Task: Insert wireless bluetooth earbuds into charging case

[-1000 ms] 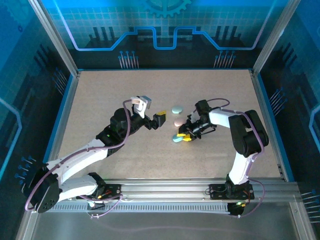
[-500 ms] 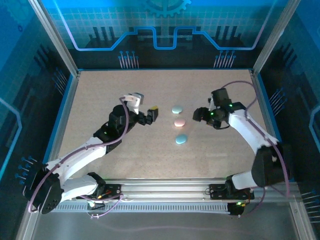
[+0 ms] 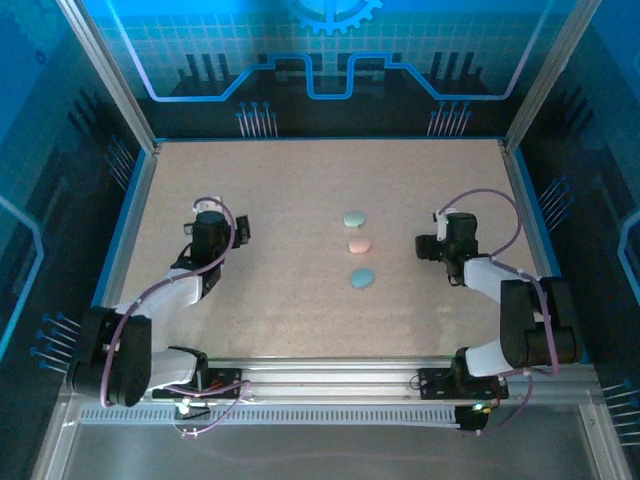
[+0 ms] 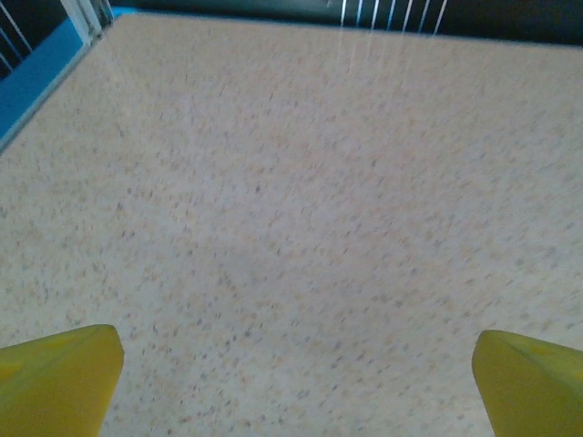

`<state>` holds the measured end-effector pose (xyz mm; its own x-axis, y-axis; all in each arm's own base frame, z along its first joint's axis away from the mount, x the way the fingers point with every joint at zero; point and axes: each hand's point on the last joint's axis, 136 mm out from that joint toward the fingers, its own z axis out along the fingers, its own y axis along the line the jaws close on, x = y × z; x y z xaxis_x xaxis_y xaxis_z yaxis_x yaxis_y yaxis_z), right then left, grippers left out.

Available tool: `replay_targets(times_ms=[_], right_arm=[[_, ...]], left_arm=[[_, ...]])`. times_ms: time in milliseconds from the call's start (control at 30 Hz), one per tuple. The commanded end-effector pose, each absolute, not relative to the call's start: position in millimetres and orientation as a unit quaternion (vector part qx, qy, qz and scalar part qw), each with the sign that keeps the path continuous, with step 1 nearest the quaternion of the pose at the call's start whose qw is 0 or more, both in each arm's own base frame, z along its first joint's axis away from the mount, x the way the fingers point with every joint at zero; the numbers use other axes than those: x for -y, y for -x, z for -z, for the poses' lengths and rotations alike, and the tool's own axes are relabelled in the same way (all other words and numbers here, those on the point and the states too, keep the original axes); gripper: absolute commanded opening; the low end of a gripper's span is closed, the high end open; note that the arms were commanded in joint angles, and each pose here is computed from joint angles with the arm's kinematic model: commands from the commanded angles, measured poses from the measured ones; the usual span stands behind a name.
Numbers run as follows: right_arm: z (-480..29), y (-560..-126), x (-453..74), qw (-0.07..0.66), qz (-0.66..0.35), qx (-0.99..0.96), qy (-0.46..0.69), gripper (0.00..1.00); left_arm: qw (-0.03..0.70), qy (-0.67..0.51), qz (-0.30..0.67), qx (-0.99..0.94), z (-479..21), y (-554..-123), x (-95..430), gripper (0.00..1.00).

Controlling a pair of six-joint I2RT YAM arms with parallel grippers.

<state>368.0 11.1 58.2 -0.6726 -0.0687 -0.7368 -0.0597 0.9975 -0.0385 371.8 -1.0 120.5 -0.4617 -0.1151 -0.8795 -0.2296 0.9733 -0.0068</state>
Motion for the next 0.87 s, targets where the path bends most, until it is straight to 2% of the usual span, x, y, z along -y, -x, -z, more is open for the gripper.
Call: replay_targets(times_ms=[0,67,133,167,200,233,267,400,433,833], right_arm=[[-118,-395,-43,0.542,-0.076,-0.830,0.109,0.81],[-110,-386,-60,0.564,-0.099,-0.805,0.156,0.82],[-100,-386,-55,0.577,-0.059,-0.803,0.137,0.88],[-95,-387,-48,0.559,-0.047,-0.820,0.117,0.90],[-94,-394,-39,0.554,-0.033,-0.827,0.092,0.98],[-94,-397,-32,0.550,-0.020,-0.831,0.073,1.00],[-94,-397,-31,0.551,-0.020,-0.831,0.070,1.00],[-94,-397,-31,0.551,-0.015,-0.831,0.070,1.00],[-94,-397,-31,0.550,-0.014,-0.832,0.071,1.00],[-94,-398,-32,0.551,-0.016,-0.832,0.072,1.00]], left_arm=[[0.559,0.050,-0.054,-0.826,-120,-389,8,0.99],[0.568,0.031,-0.060,-0.820,-118,-395,10,0.99],[0.582,0.016,-0.039,-0.812,-116,-396,13,0.99],[0.581,0.024,-0.028,-0.813,-109,-395,9,0.99],[0.592,0.026,-0.009,-0.805,-102,-391,8,0.99],[0.604,0.027,0.000,-0.796,-99,-388,6,0.99],[0.624,0.032,0.002,-0.781,-104,-386,3,0.99],[0.603,0.098,-0.015,-0.791,-102,-391,-24,0.99],[0.588,0.096,-0.020,-0.803,-97,-392,-22,0.99],[0.592,0.081,-0.028,-0.802,-98,-395,-16,0.99]])
